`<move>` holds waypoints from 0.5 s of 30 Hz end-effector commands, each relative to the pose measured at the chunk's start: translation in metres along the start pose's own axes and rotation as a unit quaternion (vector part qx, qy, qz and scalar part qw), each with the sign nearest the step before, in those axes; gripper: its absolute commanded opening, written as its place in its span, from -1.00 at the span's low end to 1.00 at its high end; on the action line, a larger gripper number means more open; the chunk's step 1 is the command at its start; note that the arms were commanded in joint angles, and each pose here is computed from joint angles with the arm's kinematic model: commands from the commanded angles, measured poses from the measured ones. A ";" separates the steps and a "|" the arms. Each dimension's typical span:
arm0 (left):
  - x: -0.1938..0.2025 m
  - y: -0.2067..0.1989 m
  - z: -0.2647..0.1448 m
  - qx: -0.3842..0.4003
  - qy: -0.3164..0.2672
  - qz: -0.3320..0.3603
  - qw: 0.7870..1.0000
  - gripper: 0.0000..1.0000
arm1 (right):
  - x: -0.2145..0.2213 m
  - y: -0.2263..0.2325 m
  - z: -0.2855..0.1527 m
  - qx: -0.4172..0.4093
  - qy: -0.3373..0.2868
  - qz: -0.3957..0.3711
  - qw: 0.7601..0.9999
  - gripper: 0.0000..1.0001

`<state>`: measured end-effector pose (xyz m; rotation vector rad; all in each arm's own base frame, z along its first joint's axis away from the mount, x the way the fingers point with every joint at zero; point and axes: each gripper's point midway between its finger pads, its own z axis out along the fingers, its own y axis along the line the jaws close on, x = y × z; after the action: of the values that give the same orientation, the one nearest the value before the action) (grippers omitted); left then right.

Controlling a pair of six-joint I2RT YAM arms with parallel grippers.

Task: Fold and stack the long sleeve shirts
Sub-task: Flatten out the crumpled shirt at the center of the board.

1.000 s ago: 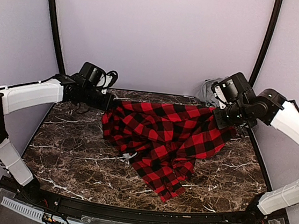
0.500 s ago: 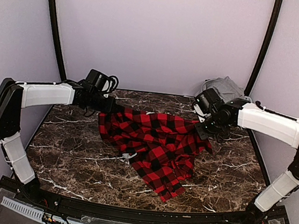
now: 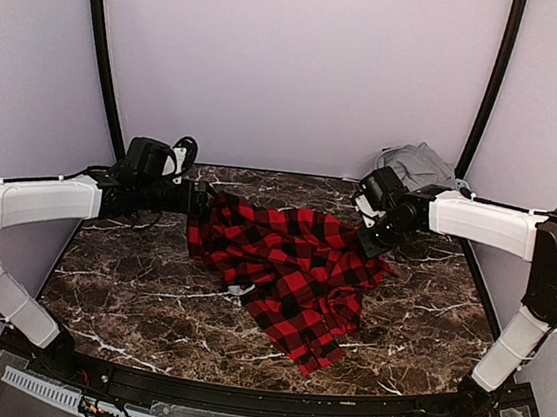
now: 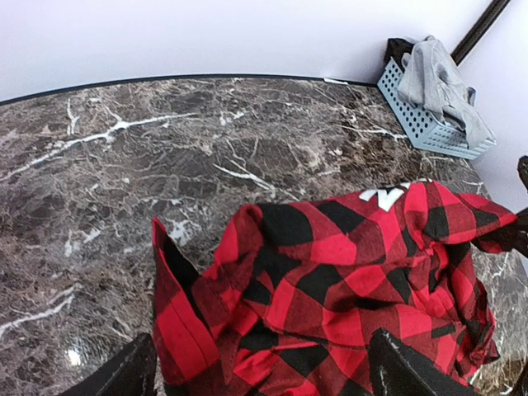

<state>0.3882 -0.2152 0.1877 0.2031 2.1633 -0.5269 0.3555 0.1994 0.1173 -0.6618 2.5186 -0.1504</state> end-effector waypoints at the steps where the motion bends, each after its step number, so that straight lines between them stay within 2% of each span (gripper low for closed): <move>1: 0.006 -0.030 -0.016 0.074 -0.014 -0.026 0.997 0.71 | -0.014 0.002 0.000 -0.009 -0.020 0.003 1.000 -1.00; 9: 0.052 -0.044 0.009 0.085 0.044 -0.058 0.994 0.40 | -0.017 0.003 -0.003 -0.015 -0.026 0.008 1.000 -1.00; 15: 0.074 -0.042 0.046 0.077 0.072 -0.080 0.991 0.32 | -0.016 0.000 -0.007 -0.012 -0.029 0.009 0.999 -1.00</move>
<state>0.3555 -0.2671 0.1355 0.2032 2.2627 -0.7646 0.3569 0.2051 0.1156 -0.6669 2.5155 -0.1168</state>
